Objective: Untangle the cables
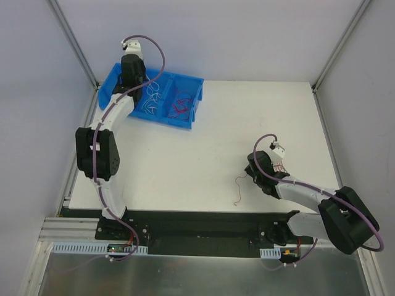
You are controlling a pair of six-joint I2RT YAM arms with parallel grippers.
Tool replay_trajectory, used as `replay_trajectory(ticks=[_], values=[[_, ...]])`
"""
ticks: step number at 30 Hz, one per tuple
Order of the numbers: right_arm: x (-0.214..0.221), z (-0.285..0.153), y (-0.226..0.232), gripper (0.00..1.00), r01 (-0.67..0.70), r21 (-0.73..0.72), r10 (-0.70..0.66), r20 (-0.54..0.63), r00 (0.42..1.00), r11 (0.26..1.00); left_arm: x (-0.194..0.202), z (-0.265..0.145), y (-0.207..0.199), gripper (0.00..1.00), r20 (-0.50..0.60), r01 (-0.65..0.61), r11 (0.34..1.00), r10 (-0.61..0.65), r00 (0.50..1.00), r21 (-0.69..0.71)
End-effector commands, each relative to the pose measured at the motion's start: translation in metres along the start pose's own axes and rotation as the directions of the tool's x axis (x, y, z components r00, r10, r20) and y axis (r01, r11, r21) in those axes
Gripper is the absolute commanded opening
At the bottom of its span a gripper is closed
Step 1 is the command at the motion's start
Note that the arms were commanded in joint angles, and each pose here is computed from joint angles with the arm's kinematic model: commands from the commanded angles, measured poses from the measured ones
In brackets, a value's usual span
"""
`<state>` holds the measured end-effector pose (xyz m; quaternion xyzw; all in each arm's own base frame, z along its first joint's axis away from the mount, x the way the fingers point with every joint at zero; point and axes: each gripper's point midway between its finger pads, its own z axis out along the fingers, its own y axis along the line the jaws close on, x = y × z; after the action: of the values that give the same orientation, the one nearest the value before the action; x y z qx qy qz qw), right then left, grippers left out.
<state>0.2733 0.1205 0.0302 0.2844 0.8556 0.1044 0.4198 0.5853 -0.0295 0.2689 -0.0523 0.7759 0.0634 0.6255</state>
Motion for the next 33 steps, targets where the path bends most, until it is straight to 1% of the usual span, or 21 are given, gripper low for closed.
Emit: replay_trajectory(ticks=[1,2,5,7,8,10,12,15,16,17,18,19,22,24,25,27,28,30,31,33], values=[[-0.014,0.001,0.018,0.01,-0.02,-0.036,0.021,0.029,0.999,0.999,0.015,0.021,-0.014,0.0,-0.011,0.062,0.996,-0.062,0.998,0.061],[-0.014,0.001,0.018,0.01,-0.018,-0.037,0.019,0.028,0.999,0.999,0.035,0.027,-0.017,0.0,-0.055,0.071,0.995,-0.068,0.996,0.067],[-0.013,0.002,0.018,0.01,-0.019,-0.036,0.02,0.026,0.999,0.999,0.07,0.038,-0.037,0.0,-0.14,0.09,0.986,-0.07,0.988,0.141],[-0.013,0.001,0.018,0.01,-0.018,-0.036,0.019,0.025,0.999,0.999,0.089,0.045,-0.045,0.0,-0.192,0.107,0.98,-0.075,0.978,0.165],[-0.014,0.001,0.018,0.01,-0.017,-0.037,0.018,0.026,0.999,0.999,0.09,0.048,-0.051,0.0,-0.208,0.116,0.975,-0.075,0.975,0.191],[-0.014,0.001,0.019,0.01,-0.015,-0.04,0.016,0.024,1.0,0.999,0.106,0.05,-0.061,0.0,-0.274,0.124,0.964,-0.057,0.96,0.234],[-0.014,0.002,0.019,0.01,-0.014,-0.04,0.015,0.024,1.0,0.999,0.117,0.047,-0.061,0.0,-0.326,0.132,0.965,-0.052,0.944,0.227],[-0.013,0.002,0.021,0.01,-0.003,-0.041,0.004,0.016,1.0,0.999,0.121,0.038,-0.057,0.0,-0.369,0.166,0.961,-0.075,0.926,0.222],[-0.013,0.003,0.023,0.01,0.002,-0.047,-0.001,0.011,1.0,0.999,0.12,0.035,-0.054,0.09,-0.376,0.18,0.96,-0.089,0.922,0.213],[-0.012,0.003,0.024,0.01,0.012,-0.048,-0.012,0.005,1.0,0.999,0.114,0.031,-0.048,0.23,-0.381,0.206,0.96,-0.121,0.917,0.191],[-0.011,0.003,0.025,0.01,0.017,-0.053,-0.017,-0.001,1.0,0.998,0.109,0.025,-0.046,0.34,-0.384,0.226,0.958,-0.144,0.912,0.177],[-0.01,0.003,0.028,0.01,0.023,-0.06,-0.024,-0.008,1.0,0.998,0.1,0.019,-0.044,0.4,-0.379,0.245,0.953,-0.163,0.911,0.177],[-0.009,0.002,0.033,0.01,0.051,-0.086,-0.052,-0.018,0.998,0.995,0.067,-0.009,-0.046,0.52,-0.354,0.3,0.93,-0.214,0.91,0.21],[-0.008,-0.001,0.047,0.01,0.093,-0.165,-0.098,-0.027,0.995,0.982,0.045,-0.032,-0.047,0.57,-0.341,0.334,0.912,-0.243,0.908,0.237],[-0.006,-0.003,0.054,0.01,0.112,-0.205,-0.121,-0.031,0.992,0.972,0.027,-0.048,-0.046,0.6,-0.32,0.357,0.9,-0.271,0.908,0.251],[0.0,-0.009,0.07,0.01,0.148,-0.301,-0.169,-0.042,0.985,0.942,0.013,-0.072,-0.048,0.65,-0.317,0.403,0.873,-0.314,0.895,0.274],[0.003,-0.011,0.078,0.01,0.165,-0.35,-0.193,-0.048,0.98,0.922,0.006,-0.085,-0.05,0.67,-0.322,0.427,0.855,-0.332,0.887,0.295],[0.011,-0.02,0.101,0.01,0.209,-0.468,-0.257,-0.039,0.966,0.859,0.003,-0.113,-0.055,0.72,-0.349,0.473,0.816,-0.359,0.865,0.332],[0.014,-0.025,0.112,0.01,0.234,-0.511,-0.287,-0.026,0.957,0.827,0.005,-0.126,-0.058,0.77,-0.372,0.492,0.795,-0.363,0.854,0.355],[0.025,-0.036,0.135,0.01,0.285,-0.596,-0.357,-0.002,0.934,0.75,0.006,-0.159,-0.065,0.8,-0.405,0.525,0.745,-0.367,0.838,0.411]])
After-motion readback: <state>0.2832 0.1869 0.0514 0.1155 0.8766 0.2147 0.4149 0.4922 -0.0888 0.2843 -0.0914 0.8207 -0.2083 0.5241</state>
